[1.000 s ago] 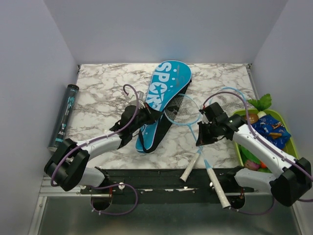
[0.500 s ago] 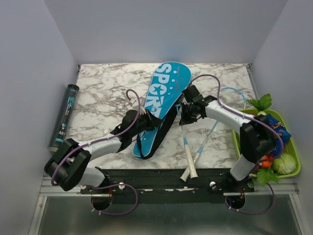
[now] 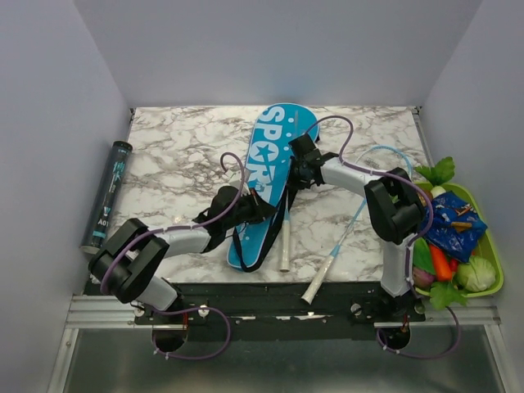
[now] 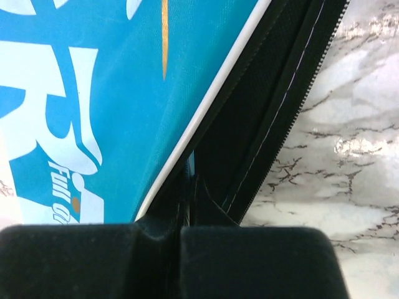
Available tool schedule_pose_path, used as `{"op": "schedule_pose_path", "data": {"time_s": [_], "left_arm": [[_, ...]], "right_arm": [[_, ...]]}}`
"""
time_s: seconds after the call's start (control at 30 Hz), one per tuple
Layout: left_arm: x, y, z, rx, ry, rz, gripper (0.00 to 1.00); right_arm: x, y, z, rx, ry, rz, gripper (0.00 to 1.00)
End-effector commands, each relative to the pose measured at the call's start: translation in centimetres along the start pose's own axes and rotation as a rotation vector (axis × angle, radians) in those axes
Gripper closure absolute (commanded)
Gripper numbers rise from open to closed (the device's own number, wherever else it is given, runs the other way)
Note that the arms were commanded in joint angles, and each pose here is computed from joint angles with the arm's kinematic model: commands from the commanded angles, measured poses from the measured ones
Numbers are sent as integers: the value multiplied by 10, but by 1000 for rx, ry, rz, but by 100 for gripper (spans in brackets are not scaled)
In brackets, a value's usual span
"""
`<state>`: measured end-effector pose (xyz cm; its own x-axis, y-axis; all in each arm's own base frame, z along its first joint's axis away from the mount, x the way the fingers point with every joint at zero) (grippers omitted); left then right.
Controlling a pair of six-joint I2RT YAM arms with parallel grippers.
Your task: Pack up the badminton gear
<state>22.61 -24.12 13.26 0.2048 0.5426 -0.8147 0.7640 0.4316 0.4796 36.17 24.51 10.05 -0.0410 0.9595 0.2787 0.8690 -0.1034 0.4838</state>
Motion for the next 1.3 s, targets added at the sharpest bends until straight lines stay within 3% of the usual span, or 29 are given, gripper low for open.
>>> {"op": "schedule_pose_path", "data": {"time_s": [0.0,0.07,0.1,0.2,0.3,0.4,0.73,0.9,1.27], "left_arm": [[-17,2,7,17,-98,2,100],[-15,2,9,12,-91,6,100],[-15,2,10,13,-90,7,100],[-13,2,12,11,-85,10,100],[-15,4,15,4,-86,13,100],[-16,6,17,1,-84,22,100],[-19,11,19,-19,-82,40,100],[-19,13,20,-37,-84,45,100],[-24,12,19,-31,-101,39,100]], "right_arm": [[10,30,5,-139,32,45,93],[9,27,1,-132,42,36,78],[8,25,-7,-138,50,27,63],[5,19,-22,-126,67,-8,46],[-4,6,-46,-85,56,-53,38],[-16,-11,-73,-42,46,-103,37],[-39,-106,-127,201,328,-179,37],[-40,-132,-131,255,416,-157,37],[-40,-159,-110,303,401,-107,37]]}}
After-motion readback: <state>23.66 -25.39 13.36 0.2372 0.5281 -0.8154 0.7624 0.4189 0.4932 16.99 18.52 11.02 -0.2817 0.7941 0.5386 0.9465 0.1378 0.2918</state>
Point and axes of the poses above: each gripper's point midway between its finger pads, its own z axis out along the fingers, its own x axis along the line the jaws close on, y = z × x, the point moved 8 cm from there along -z, back along the fingers, and after that the axes turned 7 degrees about -z, right-handed, at the moved point
